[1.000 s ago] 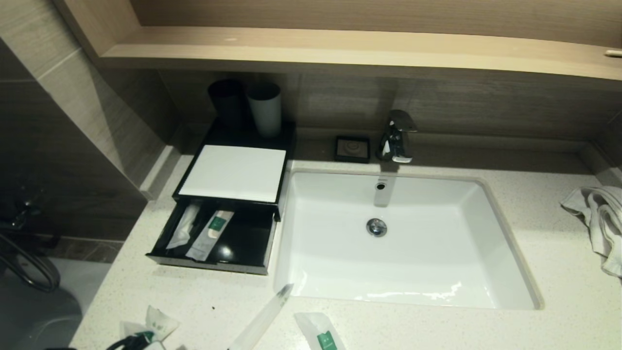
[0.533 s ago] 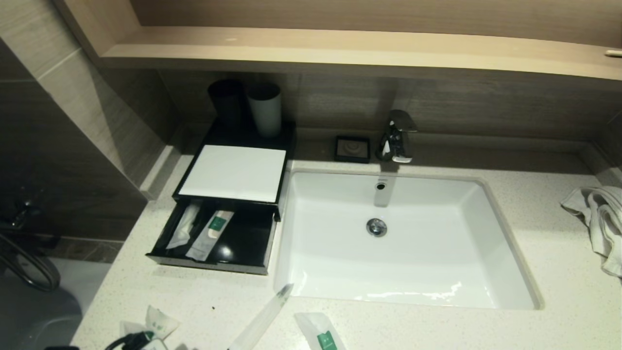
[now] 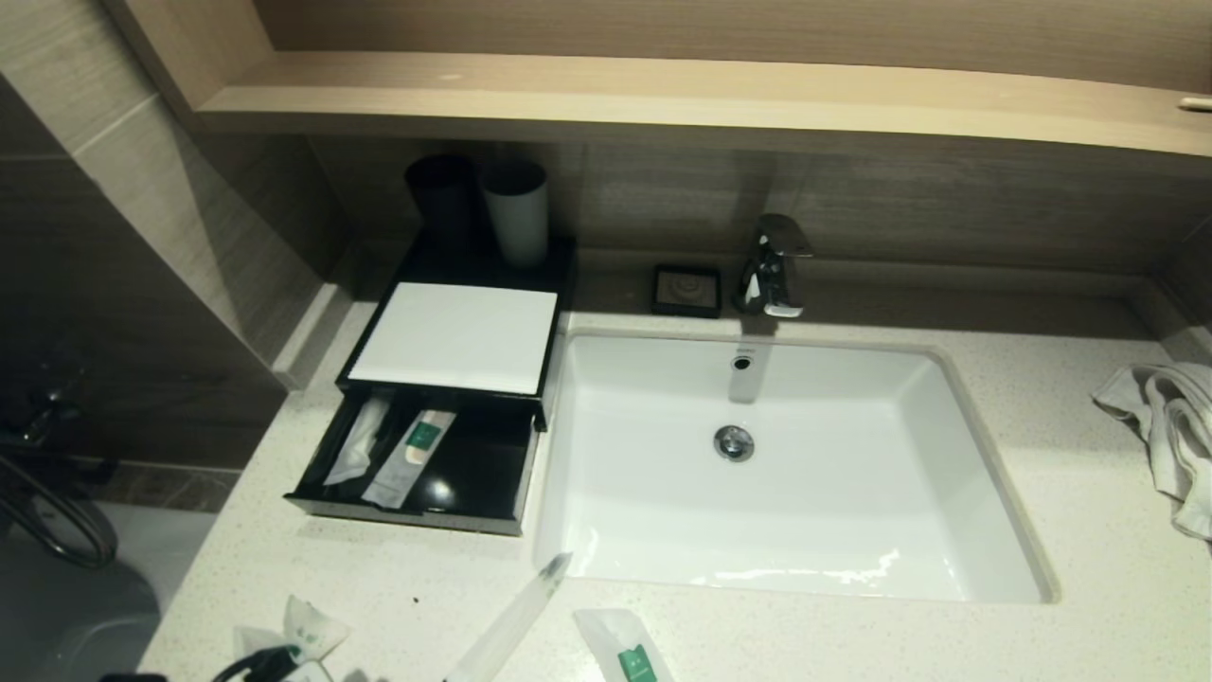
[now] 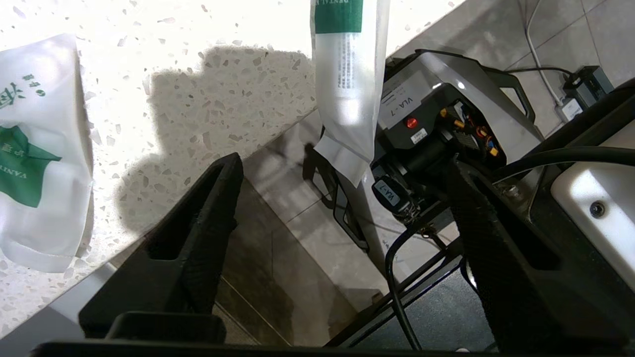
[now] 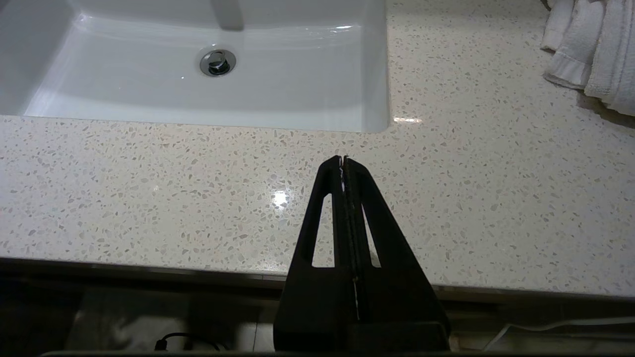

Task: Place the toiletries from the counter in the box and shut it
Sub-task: Pick up the bathroom toiletry

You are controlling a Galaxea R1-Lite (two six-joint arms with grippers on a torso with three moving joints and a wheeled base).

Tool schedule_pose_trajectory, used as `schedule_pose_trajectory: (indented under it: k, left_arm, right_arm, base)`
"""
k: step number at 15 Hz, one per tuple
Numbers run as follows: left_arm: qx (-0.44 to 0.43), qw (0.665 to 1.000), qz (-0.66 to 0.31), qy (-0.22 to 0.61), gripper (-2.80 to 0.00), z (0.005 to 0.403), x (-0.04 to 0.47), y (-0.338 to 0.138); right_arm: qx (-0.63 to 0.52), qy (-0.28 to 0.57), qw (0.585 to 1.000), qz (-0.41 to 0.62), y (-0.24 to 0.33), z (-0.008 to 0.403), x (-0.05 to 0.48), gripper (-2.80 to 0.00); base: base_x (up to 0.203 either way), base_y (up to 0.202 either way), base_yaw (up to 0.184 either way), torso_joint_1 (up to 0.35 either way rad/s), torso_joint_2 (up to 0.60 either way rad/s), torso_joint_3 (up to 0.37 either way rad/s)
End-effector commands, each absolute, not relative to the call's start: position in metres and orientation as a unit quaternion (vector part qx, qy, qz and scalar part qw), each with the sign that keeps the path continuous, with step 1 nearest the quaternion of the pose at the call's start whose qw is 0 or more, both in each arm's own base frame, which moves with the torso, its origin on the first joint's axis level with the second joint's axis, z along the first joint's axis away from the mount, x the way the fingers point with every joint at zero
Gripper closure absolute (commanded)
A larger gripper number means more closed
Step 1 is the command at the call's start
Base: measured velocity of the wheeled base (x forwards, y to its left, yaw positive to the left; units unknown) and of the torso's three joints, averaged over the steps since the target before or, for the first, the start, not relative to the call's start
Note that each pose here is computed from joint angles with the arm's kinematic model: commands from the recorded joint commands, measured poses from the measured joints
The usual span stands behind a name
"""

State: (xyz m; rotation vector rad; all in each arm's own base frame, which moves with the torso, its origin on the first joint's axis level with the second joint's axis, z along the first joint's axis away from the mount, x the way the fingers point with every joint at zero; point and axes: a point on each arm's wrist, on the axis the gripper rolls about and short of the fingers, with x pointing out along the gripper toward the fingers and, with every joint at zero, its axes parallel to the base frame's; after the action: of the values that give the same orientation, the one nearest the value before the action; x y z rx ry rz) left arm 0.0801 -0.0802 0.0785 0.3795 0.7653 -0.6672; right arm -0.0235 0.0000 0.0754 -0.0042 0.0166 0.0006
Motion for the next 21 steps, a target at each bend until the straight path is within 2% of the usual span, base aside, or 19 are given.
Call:
schedule_pose_trajectory:
  k: [1,11,21]
  left_arm:
    - [0.180,0.857,-0.317,0.363,-2.80,0.079,0.082,-0.082]
    - [0.198,0.868,-0.293,0.347,-2.80,0.084,0.087,-0.086]
    - [0.208,0.858,-0.292,0.368,-2.80,0.079,0.094,-0.093]
  right_arm:
    - [-0.002,0.008,1.000,0.001,0.000,0.075,-0.024,0.00]
    - [-0.002,0.008,1.000,0.001,0.000,0.075,-0.024,0.00]
    - [-0.002,0.008,1.000,0.001,0.000,0.075,-0.024,0.00]
  base:
    - [0.000,0.000,0.000,0.000,0.00,0.000]
    - [0.000,0.000,0.000,0.000,0.00,0.000]
    - [0.000,0.000,0.000,0.000,0.00,0.000]
